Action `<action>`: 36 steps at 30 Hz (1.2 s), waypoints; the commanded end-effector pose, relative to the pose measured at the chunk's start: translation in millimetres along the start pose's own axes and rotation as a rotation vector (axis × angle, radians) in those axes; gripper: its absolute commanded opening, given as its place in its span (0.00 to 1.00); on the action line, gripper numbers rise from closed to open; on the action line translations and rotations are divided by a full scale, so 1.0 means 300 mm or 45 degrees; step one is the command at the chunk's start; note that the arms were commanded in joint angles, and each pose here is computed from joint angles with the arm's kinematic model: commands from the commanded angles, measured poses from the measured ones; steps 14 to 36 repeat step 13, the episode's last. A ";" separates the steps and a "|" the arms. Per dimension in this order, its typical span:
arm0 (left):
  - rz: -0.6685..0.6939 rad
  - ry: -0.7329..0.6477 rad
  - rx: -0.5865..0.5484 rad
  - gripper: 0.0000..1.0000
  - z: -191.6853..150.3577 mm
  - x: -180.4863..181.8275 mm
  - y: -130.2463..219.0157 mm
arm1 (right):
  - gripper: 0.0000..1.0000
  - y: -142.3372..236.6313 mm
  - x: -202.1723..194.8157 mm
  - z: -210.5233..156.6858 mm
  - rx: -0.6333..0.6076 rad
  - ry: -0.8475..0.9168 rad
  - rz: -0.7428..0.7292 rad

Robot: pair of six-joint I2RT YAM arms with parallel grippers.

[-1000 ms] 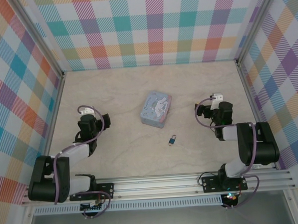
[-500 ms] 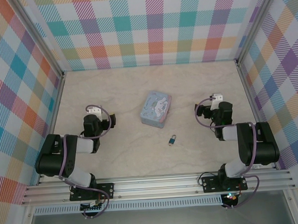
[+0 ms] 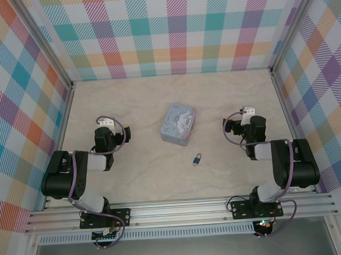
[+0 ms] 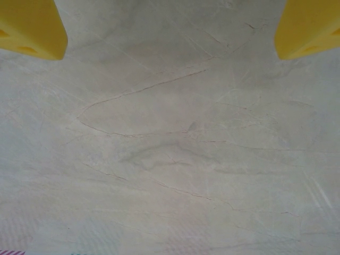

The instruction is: Unlock a padlock with a key

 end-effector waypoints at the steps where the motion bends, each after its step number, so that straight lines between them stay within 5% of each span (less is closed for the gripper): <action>1: 0.018 0.018 -0.026 1.00 0.023 0.013 -0.007 | 1.00 -0.004 -0.006 0.016 -0.020 0.019 0.001; 36: 0.019 0.019 -0.027 1.00 0.023 0.013 -0.006 | 1.00 -0.004 -0.005 0.017 -0.019 0.020 0.001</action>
Point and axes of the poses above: each hand's point on the last joint's axis, 136 mm out from that joint toward the fingers, its own y axis back along the fingers, its own x axis along the line the jaws close on, z = x × y, the point moved 6 cm from there along y, back along the fingers
